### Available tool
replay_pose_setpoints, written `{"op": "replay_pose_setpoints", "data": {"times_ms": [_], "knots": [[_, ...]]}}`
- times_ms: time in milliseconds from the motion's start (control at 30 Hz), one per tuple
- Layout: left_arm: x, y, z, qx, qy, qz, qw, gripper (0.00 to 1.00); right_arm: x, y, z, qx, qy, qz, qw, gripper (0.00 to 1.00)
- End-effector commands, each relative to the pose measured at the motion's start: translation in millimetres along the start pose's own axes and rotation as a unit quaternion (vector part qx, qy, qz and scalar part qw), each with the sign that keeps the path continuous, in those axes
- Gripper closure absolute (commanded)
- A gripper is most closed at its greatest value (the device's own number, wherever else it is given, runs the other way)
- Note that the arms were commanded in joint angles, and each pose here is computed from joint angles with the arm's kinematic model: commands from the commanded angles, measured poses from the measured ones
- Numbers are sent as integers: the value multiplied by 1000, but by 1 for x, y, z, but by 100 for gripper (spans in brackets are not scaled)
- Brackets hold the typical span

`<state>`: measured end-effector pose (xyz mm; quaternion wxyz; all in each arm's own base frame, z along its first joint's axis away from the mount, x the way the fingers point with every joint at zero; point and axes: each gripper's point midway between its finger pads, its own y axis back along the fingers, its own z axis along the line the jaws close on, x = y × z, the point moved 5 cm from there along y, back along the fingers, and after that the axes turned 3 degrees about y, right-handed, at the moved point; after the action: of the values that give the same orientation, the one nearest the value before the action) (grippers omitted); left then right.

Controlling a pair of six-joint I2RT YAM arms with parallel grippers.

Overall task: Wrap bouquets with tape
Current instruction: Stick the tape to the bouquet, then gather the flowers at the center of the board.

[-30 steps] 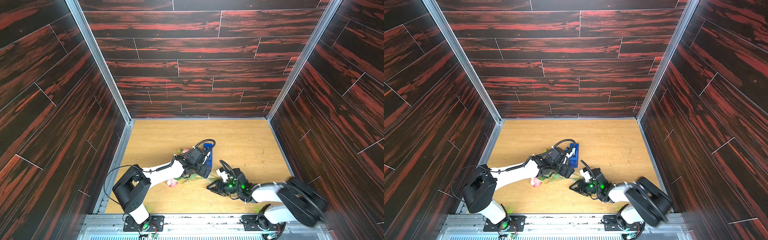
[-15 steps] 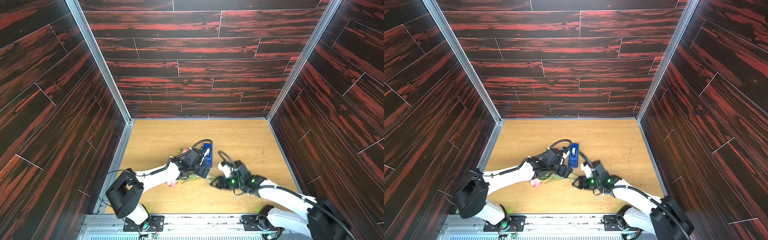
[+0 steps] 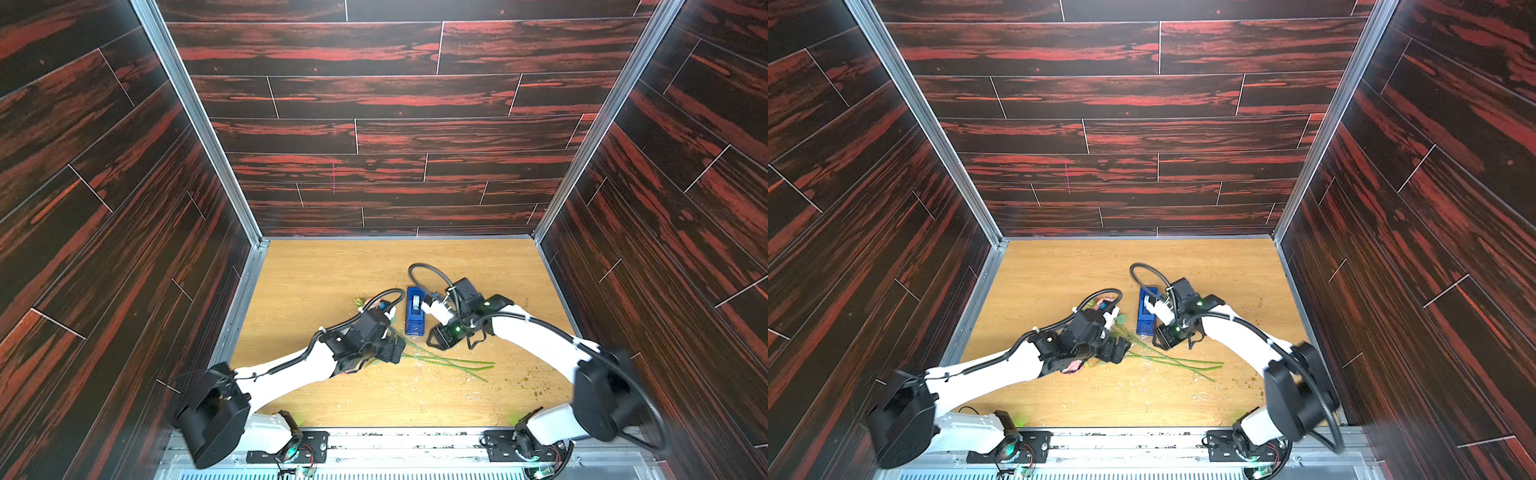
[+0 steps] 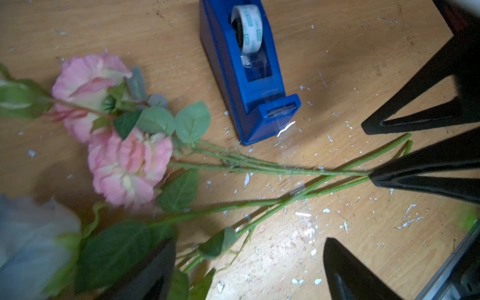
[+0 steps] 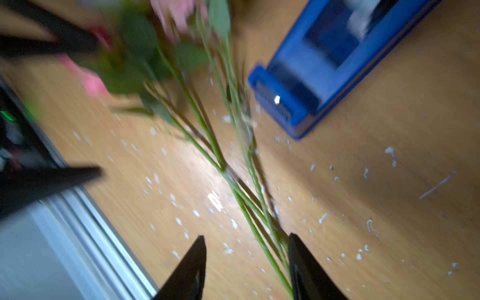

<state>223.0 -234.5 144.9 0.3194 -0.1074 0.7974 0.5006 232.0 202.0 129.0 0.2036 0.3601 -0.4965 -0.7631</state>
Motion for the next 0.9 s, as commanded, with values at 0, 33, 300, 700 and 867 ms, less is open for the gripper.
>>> {"op": "replay_pose_setpoints", "data": {"times_ms": [0, 33, 300, 700, 867], "knots": [[2, 12, 8, -9, 28, -30, 999, 8, 33, -9, 3, -29, 96, 72, 992, 45], [3, 13, 9, -6, 32, -34, 999, 8, 34, -11, 6, -39, 112, 63, 991, 44], [8, 13, 10, 1, 37, -34, 999, 8, 40, -33, 0, -18, 167, 66, 984, 47], [8, 13, 7, 16, 40, -36, 998, 8, 50, -66, -20, 40, 202, 97, 974, 62], [8, 13, 5, 21, 39, -36, 998, 8, 56, -74, -28, 63, 218, 99, 969, 73]]}}
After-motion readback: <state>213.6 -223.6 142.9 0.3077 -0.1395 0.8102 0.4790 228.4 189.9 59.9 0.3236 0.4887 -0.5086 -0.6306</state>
